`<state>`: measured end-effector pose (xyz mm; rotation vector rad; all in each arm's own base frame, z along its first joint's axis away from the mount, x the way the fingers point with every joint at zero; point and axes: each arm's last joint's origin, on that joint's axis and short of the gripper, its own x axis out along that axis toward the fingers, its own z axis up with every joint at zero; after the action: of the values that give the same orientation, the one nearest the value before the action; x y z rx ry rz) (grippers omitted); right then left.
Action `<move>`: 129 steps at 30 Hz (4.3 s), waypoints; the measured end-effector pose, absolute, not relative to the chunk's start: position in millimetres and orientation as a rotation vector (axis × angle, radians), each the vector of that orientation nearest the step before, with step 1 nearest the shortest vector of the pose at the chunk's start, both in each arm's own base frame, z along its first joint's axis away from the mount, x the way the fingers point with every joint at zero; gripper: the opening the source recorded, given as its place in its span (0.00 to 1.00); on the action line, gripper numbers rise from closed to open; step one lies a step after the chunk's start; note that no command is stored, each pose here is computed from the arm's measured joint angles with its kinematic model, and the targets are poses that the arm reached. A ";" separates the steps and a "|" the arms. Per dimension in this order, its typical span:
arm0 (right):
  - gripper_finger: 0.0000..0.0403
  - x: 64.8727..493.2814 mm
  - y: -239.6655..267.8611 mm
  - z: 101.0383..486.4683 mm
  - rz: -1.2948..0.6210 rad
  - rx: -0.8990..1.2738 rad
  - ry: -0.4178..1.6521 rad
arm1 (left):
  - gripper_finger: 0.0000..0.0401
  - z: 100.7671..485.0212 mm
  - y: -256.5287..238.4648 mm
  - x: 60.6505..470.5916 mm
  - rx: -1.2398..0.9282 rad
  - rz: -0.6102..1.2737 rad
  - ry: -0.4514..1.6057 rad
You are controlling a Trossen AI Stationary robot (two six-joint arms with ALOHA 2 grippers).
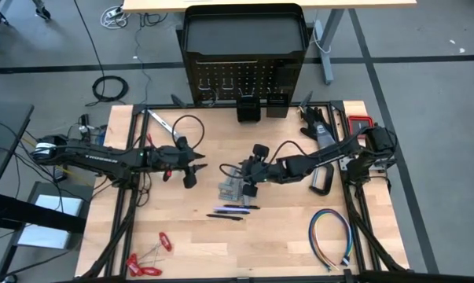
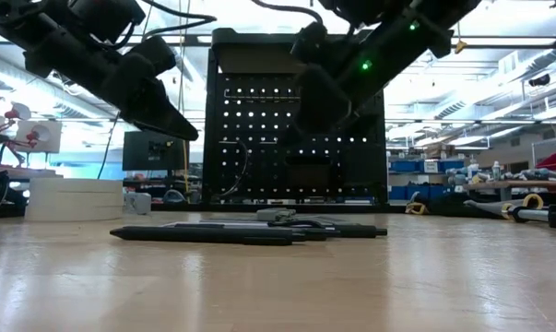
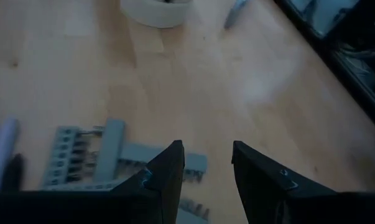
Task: Hang tools onto peg board
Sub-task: Hang the black safety glasses on the peg board
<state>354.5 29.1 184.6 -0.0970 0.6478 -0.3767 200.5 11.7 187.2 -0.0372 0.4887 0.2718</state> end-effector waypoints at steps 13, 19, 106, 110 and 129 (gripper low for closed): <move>0.36 280.8 2.0 230.6 -0.783 0.339 0.764 | 0.40 184.8 11.8 199.2 -0.030 0.271 0.518; 0.36 289.9 6.0 222.9 -0.726 0.322 0.657 | 0.40 183.7 11.8 198.6 -0.028 0.274 0.531; 0.36 339.2 16.1 166.0 -0.529 0.172 0.632 | 0.26 180.1 -93.7 223.6 -0.228 0.091 1.582; 0.36 339.2 16.1 165.9 -0.529 0.171 0.633 | 0.26 192.6 -95.7 228.9 -0.181 0.081 1.556; 0.36 339.0 16.1 165.6 -0.524 0.154 0.641 | 0.26 203.3 -111.9 184.1 -0.178 0.302 1.907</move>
<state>339.0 16.1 165.6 0.1537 0.6414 -0.5237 184.1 -111.9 203.3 -0.1777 1.9073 0.3017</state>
